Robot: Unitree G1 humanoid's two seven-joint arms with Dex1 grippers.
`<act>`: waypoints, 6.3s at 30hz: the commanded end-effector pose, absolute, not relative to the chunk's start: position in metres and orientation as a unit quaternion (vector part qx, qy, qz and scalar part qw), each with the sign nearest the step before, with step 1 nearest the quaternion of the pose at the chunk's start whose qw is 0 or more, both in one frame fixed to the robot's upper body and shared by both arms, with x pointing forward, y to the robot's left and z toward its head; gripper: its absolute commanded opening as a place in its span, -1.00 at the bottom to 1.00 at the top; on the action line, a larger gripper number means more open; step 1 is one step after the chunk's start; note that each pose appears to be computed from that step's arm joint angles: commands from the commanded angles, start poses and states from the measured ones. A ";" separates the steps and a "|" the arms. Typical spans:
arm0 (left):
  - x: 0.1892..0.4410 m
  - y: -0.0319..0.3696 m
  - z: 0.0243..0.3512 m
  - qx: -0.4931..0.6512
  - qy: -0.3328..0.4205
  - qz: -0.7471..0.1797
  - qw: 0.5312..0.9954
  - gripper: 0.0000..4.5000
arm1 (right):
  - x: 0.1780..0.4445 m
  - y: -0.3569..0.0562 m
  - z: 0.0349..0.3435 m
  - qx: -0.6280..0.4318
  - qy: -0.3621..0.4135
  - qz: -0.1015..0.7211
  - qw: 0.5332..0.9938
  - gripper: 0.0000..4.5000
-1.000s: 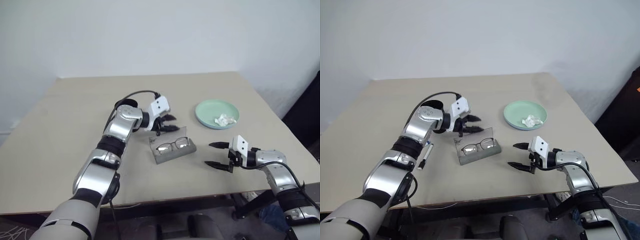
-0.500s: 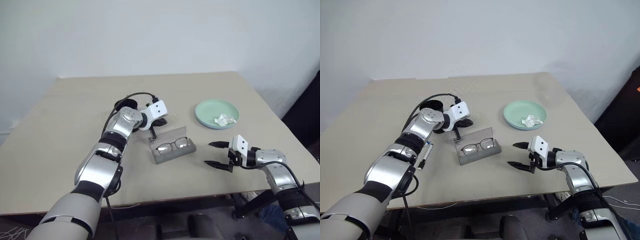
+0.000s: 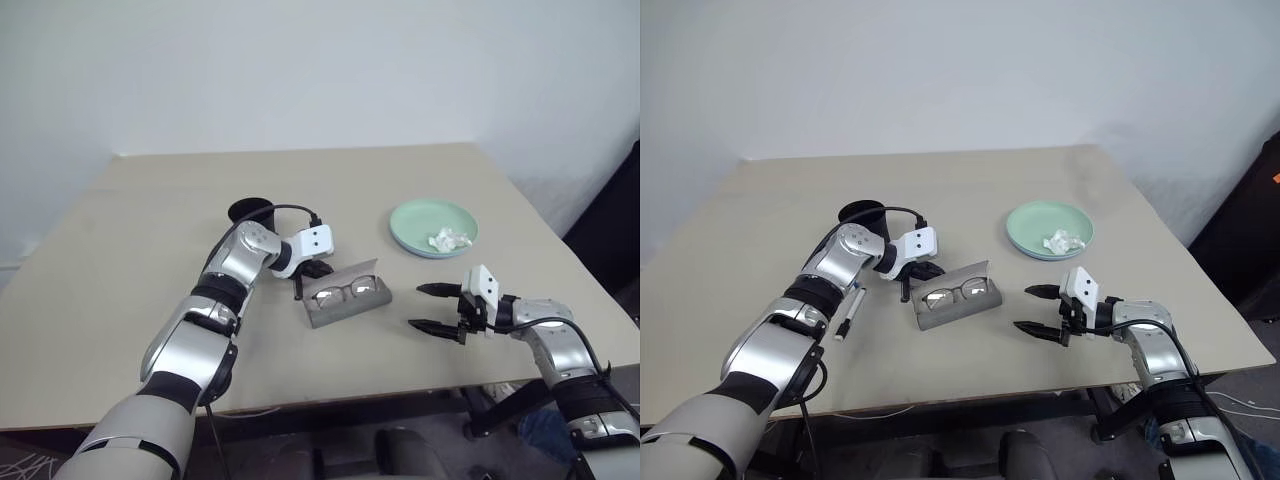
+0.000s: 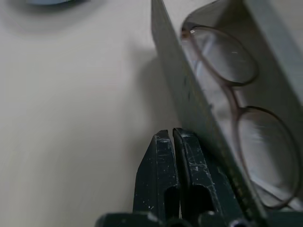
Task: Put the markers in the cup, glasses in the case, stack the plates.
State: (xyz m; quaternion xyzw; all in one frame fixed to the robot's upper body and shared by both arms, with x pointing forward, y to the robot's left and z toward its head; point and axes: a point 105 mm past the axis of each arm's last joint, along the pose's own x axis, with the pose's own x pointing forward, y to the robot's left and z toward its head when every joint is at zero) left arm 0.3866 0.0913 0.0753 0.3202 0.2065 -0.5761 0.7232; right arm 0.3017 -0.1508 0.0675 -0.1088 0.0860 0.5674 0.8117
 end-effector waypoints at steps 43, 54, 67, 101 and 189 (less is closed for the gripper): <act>0.346 0.147 0.109 0.196 0.141 -0.384 0.891 -0.99 | 0.308 -0.149 0.089 -0.133 0.054 0.576 0.805 0.78; 0.327 0.190 0.104 0.147 0.168 -0.229 0.947 0.38 | 0.310 -0.141 0.091 -0.136 0.056 0.595 0.790 0.78; 0.300 0.214 0.089 0.136 0.261 -0.176 0.939 0.51 | 0.311 -0.141 0.092 -0.139 0.057 0.601 0.785 0.78; 0.327 0.205 0.052 0.100 0.324 -0.125 0.932 -0.47 | 0.310 -0.147 0.085 -0.143 0.063 0.586 0.795 0.78; 0.341 0.248 0.176 0.186 0.112 -0.375 0.901 0.29 | 0.323 -0.139 0.083 -0.154 0.052 0.588 0.792 0.78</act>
